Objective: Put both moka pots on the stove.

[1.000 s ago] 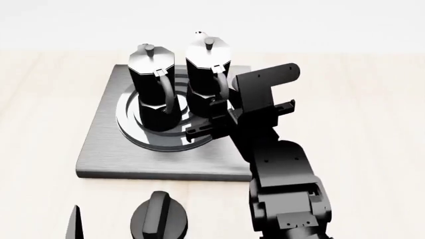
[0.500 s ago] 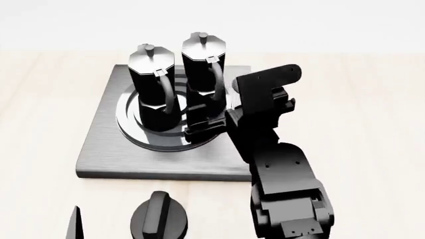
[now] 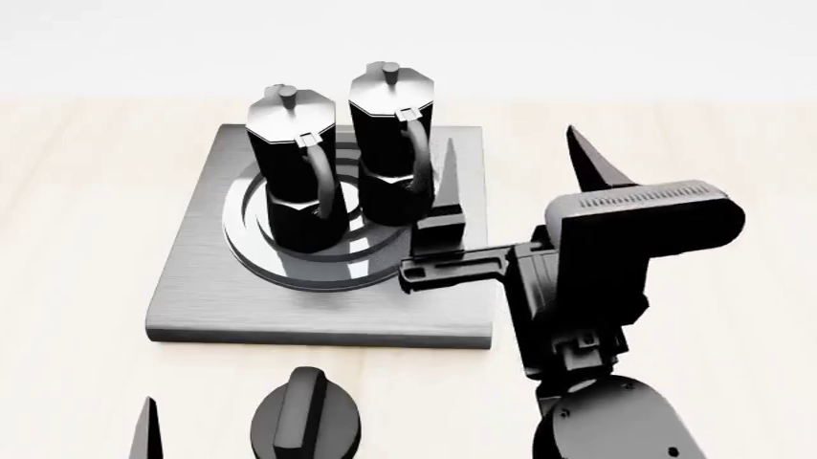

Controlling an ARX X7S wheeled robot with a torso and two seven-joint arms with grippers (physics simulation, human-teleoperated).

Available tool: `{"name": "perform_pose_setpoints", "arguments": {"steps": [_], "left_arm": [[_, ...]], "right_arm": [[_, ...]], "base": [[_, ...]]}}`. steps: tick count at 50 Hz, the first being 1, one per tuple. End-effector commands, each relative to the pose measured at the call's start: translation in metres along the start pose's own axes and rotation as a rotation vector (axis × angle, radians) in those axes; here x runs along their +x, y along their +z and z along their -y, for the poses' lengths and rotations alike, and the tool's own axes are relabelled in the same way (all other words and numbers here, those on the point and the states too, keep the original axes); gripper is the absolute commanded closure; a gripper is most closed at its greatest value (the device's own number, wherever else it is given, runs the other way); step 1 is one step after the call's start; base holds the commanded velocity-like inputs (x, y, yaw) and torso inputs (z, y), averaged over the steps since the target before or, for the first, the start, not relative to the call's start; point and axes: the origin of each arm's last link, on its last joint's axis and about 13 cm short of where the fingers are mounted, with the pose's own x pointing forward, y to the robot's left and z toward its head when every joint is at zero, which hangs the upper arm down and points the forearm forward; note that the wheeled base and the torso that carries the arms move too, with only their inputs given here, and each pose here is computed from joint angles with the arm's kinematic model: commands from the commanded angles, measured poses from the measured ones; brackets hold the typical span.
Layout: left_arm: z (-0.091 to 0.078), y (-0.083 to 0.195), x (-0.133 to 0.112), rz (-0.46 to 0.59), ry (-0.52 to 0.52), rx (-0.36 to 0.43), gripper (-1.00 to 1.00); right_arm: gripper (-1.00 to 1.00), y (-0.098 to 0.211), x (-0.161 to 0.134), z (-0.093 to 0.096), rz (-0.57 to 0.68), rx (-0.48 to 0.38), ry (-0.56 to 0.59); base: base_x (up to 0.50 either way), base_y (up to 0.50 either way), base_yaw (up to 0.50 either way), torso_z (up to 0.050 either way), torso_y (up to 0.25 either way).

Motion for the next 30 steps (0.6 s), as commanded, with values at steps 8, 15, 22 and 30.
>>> {"name": "perform_pose_setpoints", "arguments": {"steps": [8,15,22,30], "left_arm": [[0.000,0.000,0.000,0.002,0.001,-0.001,-1.00],[0.000,0.000,0.000,0.004,0.001,-0.001,-1.00],[0.000,0.002,0.000,0.005,0.002,0.000,-1.00],[-0.001,0.001,0.000,0.005,0.004,0.001,-1.00]], "right_arm": [[-1.00,0.031,-0.065,-0.009,0.125,-0.042,-0.049],[-1.00,0.030,-0.077,-0.004,0.125,-0.048,-0.071],[-1.00,0.026,-0.087,0.000,0.113,-0.055,-0.091],[-1.00,0.015,-0.101,0.004,0.070,-0.082,-0.101]], "base": [[0.00,0.00,0.00,0.000,0.000],[0.00,0.00,0.00,0.000,0.000],[0.00,0.00,0.00,0.000,0.000],[0.00,0.00,0.00,0.000,0.000]]}}
